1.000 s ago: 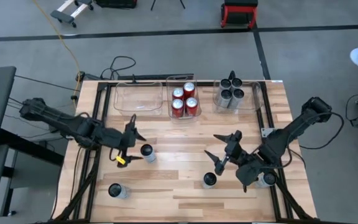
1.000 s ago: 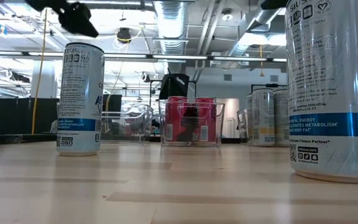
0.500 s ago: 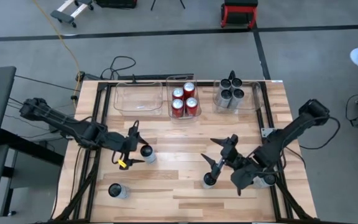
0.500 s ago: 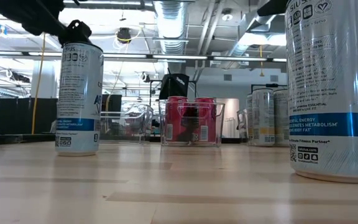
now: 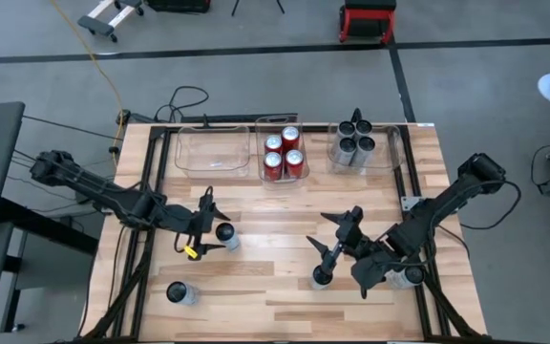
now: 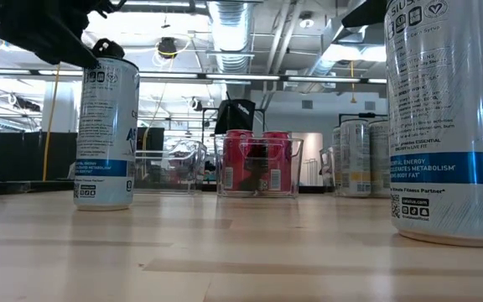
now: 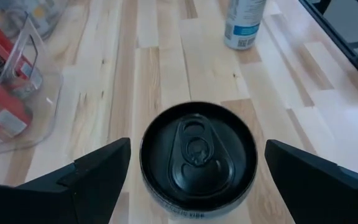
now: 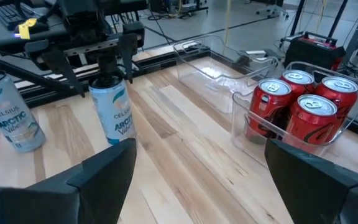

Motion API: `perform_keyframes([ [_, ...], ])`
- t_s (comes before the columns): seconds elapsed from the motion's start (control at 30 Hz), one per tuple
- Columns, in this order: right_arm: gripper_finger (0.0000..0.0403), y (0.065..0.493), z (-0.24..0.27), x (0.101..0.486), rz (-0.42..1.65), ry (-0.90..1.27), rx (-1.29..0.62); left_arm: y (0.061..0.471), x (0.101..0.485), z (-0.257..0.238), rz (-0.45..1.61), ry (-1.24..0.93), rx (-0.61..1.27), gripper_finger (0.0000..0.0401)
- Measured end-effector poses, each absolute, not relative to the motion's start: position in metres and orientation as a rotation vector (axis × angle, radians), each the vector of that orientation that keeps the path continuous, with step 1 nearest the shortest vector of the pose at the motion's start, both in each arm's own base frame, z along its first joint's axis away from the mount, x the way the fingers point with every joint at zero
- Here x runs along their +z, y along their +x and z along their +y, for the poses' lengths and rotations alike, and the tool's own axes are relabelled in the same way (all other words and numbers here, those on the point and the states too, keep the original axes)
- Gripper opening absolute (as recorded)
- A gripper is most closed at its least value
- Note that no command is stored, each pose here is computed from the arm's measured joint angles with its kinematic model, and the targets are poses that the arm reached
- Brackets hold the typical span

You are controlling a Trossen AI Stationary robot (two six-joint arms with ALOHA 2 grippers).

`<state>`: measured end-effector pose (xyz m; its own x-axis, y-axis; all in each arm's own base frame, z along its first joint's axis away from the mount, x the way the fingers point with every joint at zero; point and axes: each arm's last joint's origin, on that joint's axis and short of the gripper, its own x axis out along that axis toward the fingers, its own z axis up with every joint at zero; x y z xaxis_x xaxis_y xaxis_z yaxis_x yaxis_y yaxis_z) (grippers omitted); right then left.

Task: Sort soda cans
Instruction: Put the white-blue soda can into the left transparent bin

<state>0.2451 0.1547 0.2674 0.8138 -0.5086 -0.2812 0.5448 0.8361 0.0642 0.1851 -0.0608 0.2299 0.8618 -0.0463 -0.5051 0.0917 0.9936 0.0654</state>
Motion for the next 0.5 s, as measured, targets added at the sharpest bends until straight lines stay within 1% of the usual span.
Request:
perform_keyframes([
  [0.17, 0.0374, 0.245, 0.154, 0.267, 0.259, 0.145, -0.565, 0.184, 0.221, -0.057, 0.537, 0.065, -0.042, 0.0365],
  [0.27, 0.0374, 0.245, 0.155, 0.268, 0.258, 0.145, -0.565, 0.186, 0.219, -0.053, 0.517, 0.047, -0.019, 0.0351],
  [0.37, 0.0374, 0.245, 0.154, 0.268, 0.257, 0.144, -0.566, 0.188, 0.221, -0.051, 0.5, 0.044, -0.015, 0.0324],
  [0.5, 0.0374, 0.245, 0.154, 0.268, 0.256, 0.143, -0.567, 0.189, 0.221, -0.047, 0.497, 0.033, -0.007, 0.0271],
])
